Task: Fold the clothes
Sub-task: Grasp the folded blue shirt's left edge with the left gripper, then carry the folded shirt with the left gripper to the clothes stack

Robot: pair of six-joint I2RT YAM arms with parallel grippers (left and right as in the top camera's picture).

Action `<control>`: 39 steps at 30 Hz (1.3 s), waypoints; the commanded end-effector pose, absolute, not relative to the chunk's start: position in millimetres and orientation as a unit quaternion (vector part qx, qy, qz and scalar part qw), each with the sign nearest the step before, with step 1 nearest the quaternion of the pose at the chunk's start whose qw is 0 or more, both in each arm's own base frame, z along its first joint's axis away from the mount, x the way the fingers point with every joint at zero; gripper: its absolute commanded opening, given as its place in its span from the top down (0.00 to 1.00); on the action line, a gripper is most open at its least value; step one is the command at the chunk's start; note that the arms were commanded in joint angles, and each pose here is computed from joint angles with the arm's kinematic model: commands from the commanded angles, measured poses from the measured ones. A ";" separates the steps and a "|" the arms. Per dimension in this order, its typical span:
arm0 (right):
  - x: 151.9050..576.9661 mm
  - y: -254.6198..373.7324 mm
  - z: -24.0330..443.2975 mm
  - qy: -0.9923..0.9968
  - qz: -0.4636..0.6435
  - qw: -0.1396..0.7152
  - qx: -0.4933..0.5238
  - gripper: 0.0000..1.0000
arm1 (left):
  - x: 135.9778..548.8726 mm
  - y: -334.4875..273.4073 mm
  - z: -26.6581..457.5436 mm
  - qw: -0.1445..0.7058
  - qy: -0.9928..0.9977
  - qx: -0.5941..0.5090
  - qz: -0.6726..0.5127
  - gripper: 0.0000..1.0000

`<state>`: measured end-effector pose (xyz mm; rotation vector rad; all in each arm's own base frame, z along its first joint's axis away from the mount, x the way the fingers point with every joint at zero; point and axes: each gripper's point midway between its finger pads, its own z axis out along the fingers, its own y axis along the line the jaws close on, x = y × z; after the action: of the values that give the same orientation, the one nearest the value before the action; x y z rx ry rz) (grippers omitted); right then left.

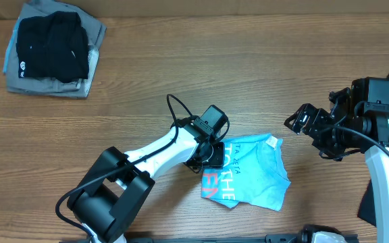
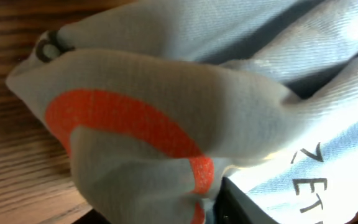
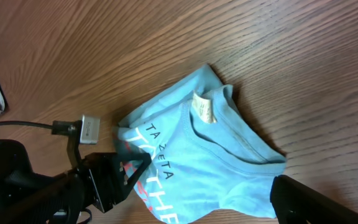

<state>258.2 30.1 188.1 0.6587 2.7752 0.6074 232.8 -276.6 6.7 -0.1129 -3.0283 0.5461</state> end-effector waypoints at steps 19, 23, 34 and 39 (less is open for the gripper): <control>262.7 25.7 197.7 0.945 0.202 0.134 0.221 0.00 | 306.6 -221.1 20.0 -0.025 -0.981 -0.079 0.177 0.96; 262.6 25.7 197.7 0.945 0.202 0.134 0.221 0.00 | 336.3 -195.7 28.8 -0.058 -0.979 -0.085 0.174 0.96; 260.0 26.1 196.8 0.945 0.201 0.128 0.222 0.00 | 432.3 -136.6 84.1 -0.208 -0.959 -0.128 0.145 0.96; 256.5 26.5 195.7 0.946 0.200 0.121 0.224 0.00 | 462.6 -109.9 105.1 -0.259 -0.951 -0.138 0.100 0.96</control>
<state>254.0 29.2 186.4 0.6702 2.7928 0.5953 441.0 -124.9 91.2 -0.3891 -3.5302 0.5160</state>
